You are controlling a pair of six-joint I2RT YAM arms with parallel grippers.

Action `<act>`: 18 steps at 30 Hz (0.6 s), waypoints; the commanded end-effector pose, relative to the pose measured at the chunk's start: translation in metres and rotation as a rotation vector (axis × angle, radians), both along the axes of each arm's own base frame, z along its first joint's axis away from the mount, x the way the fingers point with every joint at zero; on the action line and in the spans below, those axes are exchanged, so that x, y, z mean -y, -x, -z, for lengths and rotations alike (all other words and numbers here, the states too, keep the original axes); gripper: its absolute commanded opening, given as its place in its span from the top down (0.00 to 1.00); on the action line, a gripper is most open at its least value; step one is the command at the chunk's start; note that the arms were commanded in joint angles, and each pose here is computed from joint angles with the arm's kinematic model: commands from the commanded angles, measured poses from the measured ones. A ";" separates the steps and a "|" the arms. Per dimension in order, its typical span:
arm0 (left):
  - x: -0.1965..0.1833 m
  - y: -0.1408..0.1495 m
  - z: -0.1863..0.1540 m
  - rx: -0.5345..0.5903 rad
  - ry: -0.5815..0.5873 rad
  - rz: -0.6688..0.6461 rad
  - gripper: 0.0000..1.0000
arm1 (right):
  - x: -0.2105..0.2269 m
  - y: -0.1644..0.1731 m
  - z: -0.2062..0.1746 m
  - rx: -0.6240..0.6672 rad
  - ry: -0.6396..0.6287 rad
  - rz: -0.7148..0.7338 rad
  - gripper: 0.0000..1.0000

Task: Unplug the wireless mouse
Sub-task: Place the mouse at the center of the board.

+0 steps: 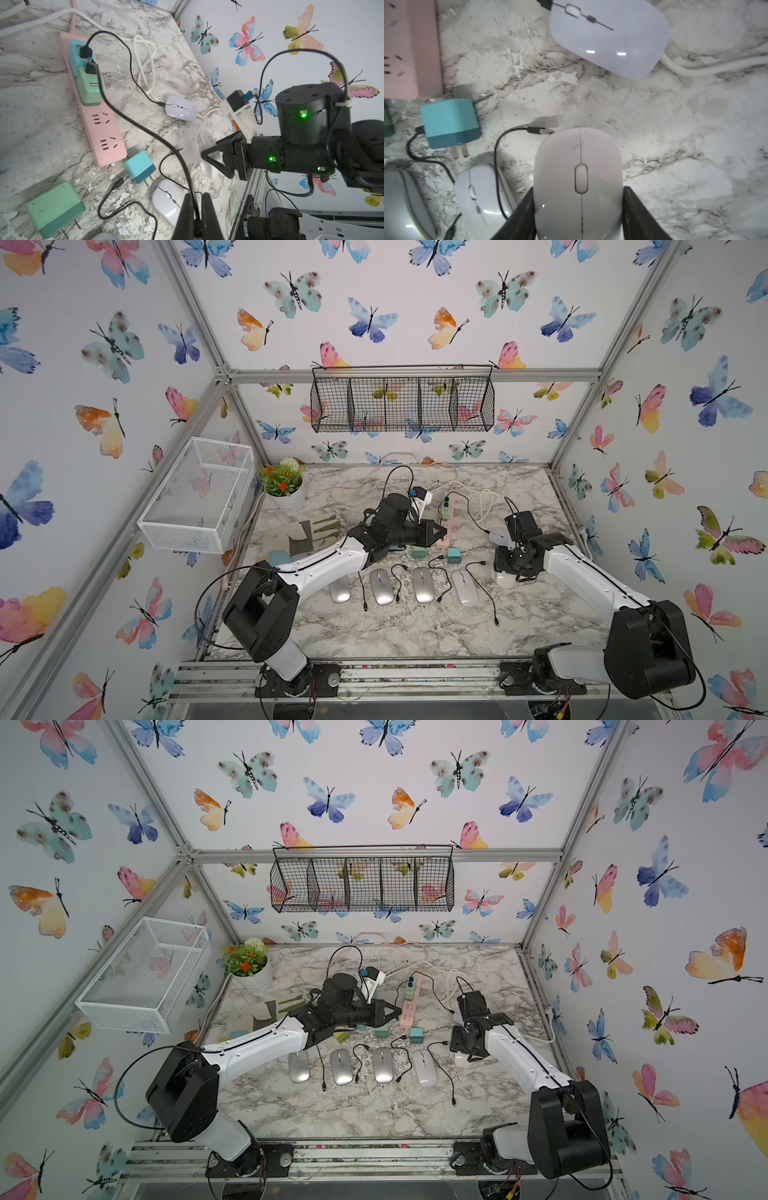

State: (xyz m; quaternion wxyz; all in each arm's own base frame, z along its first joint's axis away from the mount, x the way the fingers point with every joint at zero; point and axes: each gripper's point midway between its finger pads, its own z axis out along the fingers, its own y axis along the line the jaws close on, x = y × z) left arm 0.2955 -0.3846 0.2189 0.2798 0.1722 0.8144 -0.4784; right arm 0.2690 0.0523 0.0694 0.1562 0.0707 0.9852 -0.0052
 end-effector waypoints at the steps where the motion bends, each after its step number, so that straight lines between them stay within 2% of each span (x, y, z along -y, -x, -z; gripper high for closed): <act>1: 0.012 0.009 -0.007 0.015 0.028 0.078 1.00 | 0.018 0.020 0.015 -0.080 0.086 0.062 0.94; 7: 0.016 0.010 -0.005 0.011 0.021 0.087 1.00 | 0.012 0.025 0.034 -0.123 0.058 0.033 0.86; 10: 0.017 0.012 -0.004 0.009 0.018 0.085 1.00 | 0.013 0.025 0.035 -0.129 0.066 0.025 0.74; 13: 0.018 0.013 -0.002 0.004 0.014 0.088 1.00 | 0.013 0.026 0.037 -0.138 0.071 0.021 0.58; 15: 0.020 0.015 0.001 -0.002 0.012 0.093 1.00 | 0.012 0.026 0.037 -0.134 0.066 0.015 0.42; 16: 0.020 0.015 0.001 -0.004 0.012 0.096 1.00 | 0.012 0.026 0.037 -0.131 0.065 0.015 0.31; 18: 0.021 0.016 0.004 -0.007 0.007 0.099 1.00 | 0.011 0.024 0.035 -0.120 0.061 0.013 0.26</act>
